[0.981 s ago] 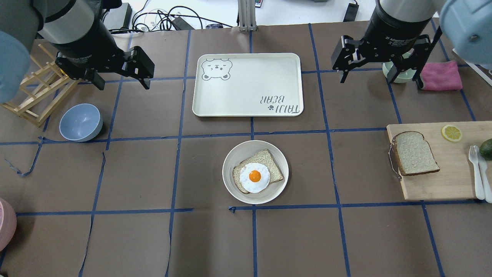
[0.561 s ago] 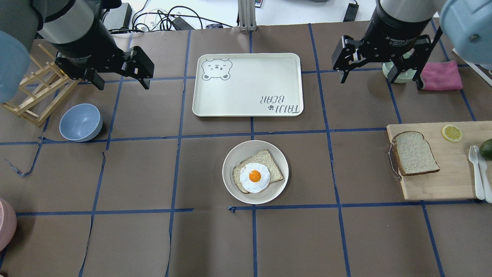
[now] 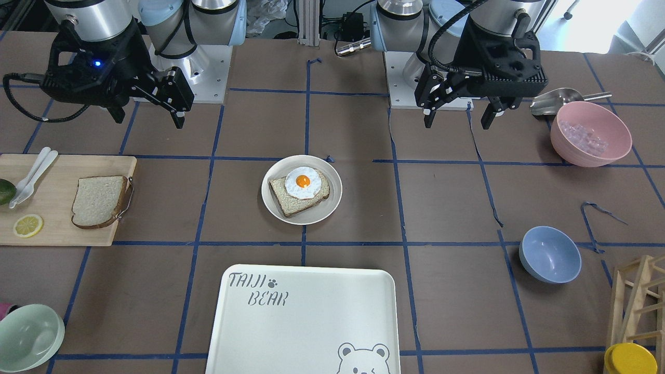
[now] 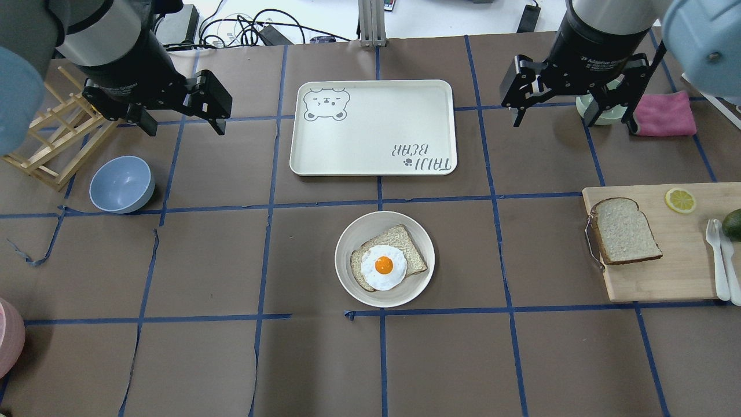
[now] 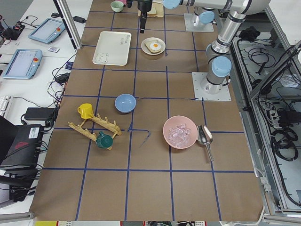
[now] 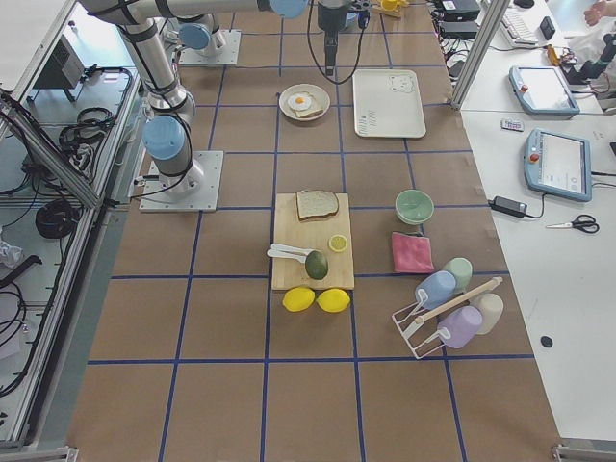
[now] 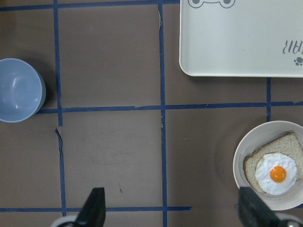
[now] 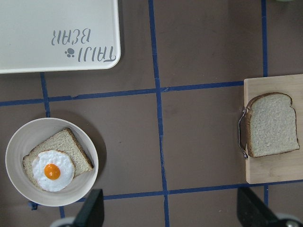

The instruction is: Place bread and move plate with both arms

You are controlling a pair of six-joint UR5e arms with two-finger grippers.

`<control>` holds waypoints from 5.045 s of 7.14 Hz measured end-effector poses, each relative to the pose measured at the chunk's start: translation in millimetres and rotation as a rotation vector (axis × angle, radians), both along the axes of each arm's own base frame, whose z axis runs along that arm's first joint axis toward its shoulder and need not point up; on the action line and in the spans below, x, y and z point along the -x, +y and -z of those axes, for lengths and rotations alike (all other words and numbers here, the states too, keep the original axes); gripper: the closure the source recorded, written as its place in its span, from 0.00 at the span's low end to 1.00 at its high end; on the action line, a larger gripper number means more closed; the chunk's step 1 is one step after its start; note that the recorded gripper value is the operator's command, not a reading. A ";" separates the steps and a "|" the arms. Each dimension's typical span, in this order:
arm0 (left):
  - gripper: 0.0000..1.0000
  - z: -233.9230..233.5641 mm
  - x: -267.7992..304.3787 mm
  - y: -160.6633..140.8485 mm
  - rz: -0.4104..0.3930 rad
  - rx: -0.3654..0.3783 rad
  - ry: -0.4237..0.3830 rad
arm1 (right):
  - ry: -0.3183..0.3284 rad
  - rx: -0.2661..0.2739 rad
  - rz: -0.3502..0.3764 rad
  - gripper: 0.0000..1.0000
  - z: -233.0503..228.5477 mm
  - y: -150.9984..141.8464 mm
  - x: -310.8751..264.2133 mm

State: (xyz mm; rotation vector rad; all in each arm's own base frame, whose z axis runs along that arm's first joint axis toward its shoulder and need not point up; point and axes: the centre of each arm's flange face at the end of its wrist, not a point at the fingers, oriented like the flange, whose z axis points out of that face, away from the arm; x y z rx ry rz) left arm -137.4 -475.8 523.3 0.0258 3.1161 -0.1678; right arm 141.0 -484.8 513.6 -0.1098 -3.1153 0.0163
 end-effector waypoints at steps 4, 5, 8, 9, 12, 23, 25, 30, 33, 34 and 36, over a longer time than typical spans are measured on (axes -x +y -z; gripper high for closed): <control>0.00 -0.4 0.2 0.8 0.000 0.001 0.000 | 0.003 -0.042 -0.005 0.00 6.5 1.3 1.0; 0.00 -0.8 0.2 1.3 0.000 0.001 0.000 | 0.003 -0.047 -0.005 0.00 7.9 1.0 1.1; 0.00 -2.4 -0.3 3.1 0.001 0.003 -0.002 | 0.004 -0.078 0.001 0.00 10.7 3.9 2.5; 0.00 -2.5 -0.7 3.2 0.002 0.002 -0.002 | 0.004 -0.084 0.003 0.00 11.9 3.7 3.3; 0.00 -2.6 -1.1 3.3 0.002 0.001 -0.003 | 0.003 -0.114 0.002 0.00 27.6 1.1 4.7; 0.00 -0.7 -0.4 1.9 0.002 -0.002 -0.001 | 0.164 -0.129 0.070 0.30 236.1 -17.0 125.2; 0.00 -1.0 -0.5 2.1 0.001 -0.002 0.000 | 0.184 -0.137 0.094 0.38 265.0 -23.0 142.8; 0.00 -0.8 -0.8 1.9 0.001 -0.002 -0.001 | 0.180 -0.206 0.123 0.49 313.3 -31.7 168.7; 0.00 -0.9 -1.0 1.9 0.001 -0.002 0.000 | 0.212 -0.229 0.118 0.56 320.7 -31.9 172.7; 0.00 -1.1 -1.4 1.9 0.001 -0.001 -0.001 | 0.214 -0.231 0.117 0.69 321.5 -32.0 173.0; 0.00 -0.8 -1.2 1.5 0.001 -0.002 -0.001 | 0.213 -0.235 0.117 1.00 322.7 -31.6 172.8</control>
